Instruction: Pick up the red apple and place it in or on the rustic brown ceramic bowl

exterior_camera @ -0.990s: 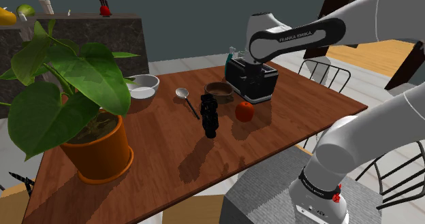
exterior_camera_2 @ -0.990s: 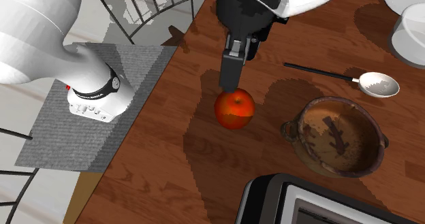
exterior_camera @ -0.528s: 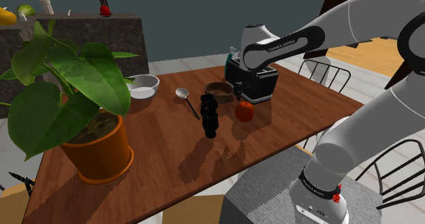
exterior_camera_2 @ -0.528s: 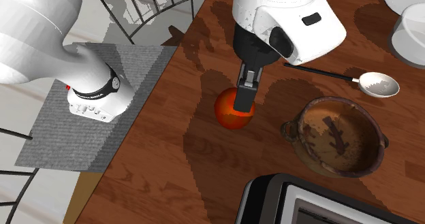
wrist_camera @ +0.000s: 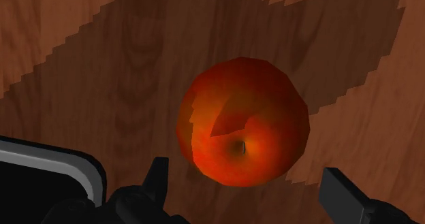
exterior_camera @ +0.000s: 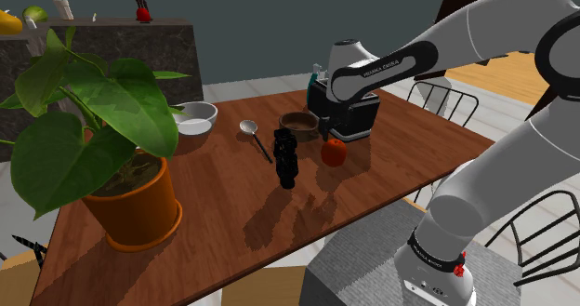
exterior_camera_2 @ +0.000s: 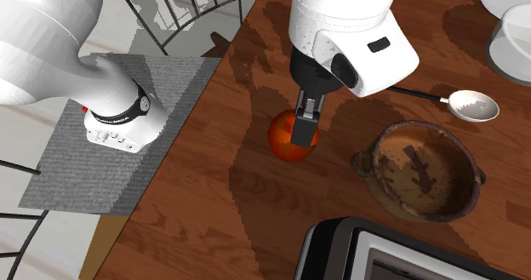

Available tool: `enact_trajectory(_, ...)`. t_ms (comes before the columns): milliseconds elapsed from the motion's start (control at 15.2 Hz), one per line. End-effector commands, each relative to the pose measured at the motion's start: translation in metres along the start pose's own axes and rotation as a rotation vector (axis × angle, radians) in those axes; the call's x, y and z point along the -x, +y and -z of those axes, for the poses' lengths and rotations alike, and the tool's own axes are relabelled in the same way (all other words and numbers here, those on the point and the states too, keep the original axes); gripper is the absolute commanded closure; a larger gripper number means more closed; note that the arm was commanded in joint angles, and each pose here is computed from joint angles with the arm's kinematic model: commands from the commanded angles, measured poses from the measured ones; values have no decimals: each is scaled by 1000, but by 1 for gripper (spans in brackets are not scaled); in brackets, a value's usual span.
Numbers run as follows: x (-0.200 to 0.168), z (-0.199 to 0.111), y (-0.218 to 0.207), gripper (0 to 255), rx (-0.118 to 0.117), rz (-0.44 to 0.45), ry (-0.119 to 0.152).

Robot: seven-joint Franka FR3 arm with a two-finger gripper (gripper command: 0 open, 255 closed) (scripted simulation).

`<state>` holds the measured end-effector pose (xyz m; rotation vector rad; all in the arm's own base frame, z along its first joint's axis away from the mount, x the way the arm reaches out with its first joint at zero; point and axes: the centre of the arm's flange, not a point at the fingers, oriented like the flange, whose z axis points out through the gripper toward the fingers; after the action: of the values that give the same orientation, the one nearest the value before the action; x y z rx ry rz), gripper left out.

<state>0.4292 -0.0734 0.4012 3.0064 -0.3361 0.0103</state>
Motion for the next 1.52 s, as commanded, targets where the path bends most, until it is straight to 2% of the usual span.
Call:
enact_trajectory(0,0,0,0,0,0,0,0)
enact_trajectory(66,0,0,0,0,0,0,0)
enact_trajectory(132,0,0,0,255,0,0,0)
enact_trajectory(726,0,0,0,255,0,0,0)
enact_trajectory(1452,-1,58,7,255,0,0,0)
